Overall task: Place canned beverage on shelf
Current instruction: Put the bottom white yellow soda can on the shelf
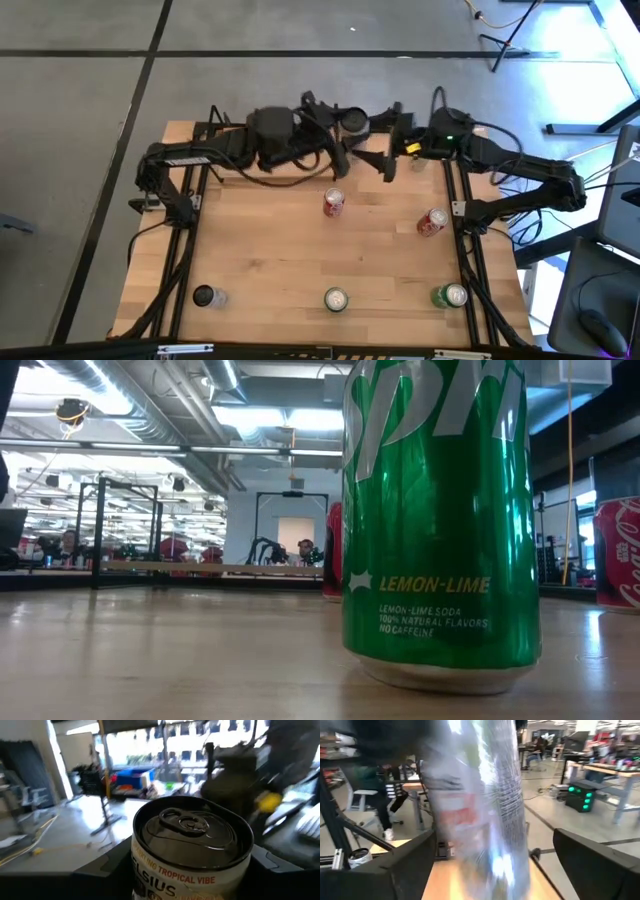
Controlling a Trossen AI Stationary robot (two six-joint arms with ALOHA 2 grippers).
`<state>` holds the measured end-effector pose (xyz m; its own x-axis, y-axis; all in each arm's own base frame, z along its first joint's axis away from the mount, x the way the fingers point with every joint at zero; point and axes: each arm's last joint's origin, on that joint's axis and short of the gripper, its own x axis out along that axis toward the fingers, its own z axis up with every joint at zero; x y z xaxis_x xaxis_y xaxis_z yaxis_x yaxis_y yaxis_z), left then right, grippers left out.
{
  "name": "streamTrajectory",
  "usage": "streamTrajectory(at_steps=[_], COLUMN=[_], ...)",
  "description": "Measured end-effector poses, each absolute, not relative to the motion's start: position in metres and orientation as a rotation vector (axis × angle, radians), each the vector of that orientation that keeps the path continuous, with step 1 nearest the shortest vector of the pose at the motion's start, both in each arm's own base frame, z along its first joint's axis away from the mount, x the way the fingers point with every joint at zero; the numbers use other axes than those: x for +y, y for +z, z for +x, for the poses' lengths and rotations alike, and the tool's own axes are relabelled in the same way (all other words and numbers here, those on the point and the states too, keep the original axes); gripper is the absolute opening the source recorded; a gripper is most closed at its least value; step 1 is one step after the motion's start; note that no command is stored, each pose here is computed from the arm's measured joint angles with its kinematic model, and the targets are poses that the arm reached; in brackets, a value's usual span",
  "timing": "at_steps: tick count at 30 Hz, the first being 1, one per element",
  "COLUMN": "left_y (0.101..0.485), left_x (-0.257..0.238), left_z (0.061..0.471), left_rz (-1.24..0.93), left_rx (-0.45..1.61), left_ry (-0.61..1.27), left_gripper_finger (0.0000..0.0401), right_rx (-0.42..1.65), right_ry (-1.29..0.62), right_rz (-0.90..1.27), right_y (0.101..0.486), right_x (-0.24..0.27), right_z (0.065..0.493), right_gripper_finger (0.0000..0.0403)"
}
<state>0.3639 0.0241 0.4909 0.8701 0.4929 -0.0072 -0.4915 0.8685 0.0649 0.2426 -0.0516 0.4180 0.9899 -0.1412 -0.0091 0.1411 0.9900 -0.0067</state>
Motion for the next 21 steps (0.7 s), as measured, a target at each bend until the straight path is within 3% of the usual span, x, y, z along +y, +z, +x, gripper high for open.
streamTrajectory(at_steps=[10, 21], left_y=[0.479, 0.417], left_x=[0.114, 0.197], left_z=[0.326, 0.299], left_rz=[0.065, 0.007], left_rx=[0.279, 0.329], left_ry=[0.410, 0.212], left_gripper_finger=[0.0227, 0.0227], right_rx=[0.116, 0.232], right_ry=[-0.317, -0.367], right_rz=[-0.091, 0.002], right_y=[0.424, 0.408], right_x=[-0.052, -0.060], right_z=[0.198, 0.187], right_gripper_finger=[0.0294, 0.0278])
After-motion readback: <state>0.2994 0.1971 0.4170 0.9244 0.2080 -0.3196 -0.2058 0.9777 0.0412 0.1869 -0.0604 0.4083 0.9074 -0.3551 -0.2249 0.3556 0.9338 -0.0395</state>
